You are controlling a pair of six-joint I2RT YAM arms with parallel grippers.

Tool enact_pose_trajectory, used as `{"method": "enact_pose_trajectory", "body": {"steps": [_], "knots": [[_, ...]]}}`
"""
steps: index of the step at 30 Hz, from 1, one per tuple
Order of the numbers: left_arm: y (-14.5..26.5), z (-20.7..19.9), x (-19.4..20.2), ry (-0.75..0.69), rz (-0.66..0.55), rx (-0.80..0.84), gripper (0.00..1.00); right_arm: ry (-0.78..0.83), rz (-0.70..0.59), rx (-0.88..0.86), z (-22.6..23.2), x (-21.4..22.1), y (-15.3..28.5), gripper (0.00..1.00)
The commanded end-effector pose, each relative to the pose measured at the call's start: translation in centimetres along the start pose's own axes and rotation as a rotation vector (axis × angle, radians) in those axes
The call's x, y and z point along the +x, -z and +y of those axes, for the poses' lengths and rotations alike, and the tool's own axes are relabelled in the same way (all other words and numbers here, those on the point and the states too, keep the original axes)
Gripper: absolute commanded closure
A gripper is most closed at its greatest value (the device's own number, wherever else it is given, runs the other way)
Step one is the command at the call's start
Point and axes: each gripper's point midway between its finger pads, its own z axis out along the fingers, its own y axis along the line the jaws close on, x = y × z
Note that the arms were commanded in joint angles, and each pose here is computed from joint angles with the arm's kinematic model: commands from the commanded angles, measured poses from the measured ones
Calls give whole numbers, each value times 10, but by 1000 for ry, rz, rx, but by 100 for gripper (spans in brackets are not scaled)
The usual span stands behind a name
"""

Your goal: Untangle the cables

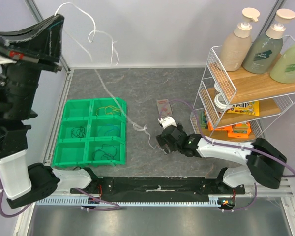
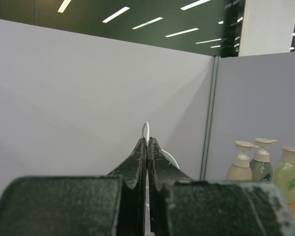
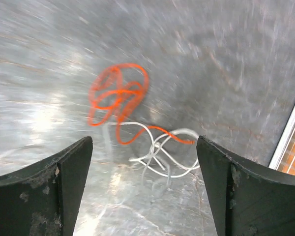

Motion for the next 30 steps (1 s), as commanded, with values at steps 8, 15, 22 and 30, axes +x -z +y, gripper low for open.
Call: {"method": "enact_pose_trajectory", "body": {"steps": [8,15,22,30], "knots": [[6,-10,-8,89,-38,44,98,118,-245,-130,2,-122,125,6],[9,-9,-9,93,-40,45,98,227,-566,-794,97,-136,201,5],[16,-8,-15,100,-46,46,98,124,-609,-765,120,-165,164,11],[19,-6,-19,99,-52,42,98,8,-625,-814,149,-162,130,28]]}}
